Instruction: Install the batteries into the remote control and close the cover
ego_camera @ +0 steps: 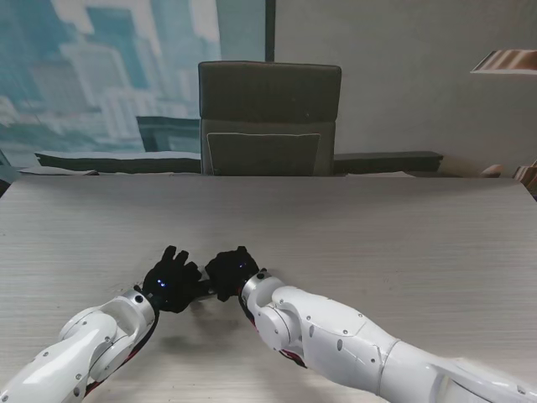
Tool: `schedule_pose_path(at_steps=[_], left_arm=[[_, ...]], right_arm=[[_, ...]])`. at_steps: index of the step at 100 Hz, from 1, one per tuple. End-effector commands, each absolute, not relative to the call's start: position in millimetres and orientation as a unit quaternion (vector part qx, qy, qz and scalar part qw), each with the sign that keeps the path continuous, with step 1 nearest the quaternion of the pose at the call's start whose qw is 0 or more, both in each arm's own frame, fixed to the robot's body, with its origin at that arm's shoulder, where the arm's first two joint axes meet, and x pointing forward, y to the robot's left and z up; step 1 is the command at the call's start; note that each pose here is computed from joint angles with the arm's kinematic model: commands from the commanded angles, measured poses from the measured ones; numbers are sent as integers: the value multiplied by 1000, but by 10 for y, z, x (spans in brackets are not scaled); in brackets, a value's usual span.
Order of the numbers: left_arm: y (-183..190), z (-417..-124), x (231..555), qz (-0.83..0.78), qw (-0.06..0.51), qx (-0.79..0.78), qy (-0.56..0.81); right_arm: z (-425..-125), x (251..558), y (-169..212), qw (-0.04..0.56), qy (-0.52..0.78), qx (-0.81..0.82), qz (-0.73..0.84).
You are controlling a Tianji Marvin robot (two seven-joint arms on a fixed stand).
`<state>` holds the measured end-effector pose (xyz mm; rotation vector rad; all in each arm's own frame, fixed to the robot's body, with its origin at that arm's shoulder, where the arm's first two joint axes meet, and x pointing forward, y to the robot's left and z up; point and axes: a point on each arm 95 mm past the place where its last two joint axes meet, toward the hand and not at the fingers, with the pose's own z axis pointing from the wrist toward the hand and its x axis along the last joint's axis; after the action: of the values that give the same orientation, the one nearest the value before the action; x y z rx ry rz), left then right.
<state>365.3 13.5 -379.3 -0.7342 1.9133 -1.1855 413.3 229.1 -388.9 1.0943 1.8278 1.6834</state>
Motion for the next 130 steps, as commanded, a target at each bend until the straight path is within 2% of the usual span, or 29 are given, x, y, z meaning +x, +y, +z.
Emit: schedule_pose_path(at_steps=[1, 130], left_arm=[[225, -4034, 3532, -432, 358, -304, 770], [219, -4036, 3536, -432, 354, -307, 770]], right_arm=[[-3980, 4104, 2259, 209, 669, 395, 594], [-3921, 4140, 2251, 209, 661, 368, 620]])
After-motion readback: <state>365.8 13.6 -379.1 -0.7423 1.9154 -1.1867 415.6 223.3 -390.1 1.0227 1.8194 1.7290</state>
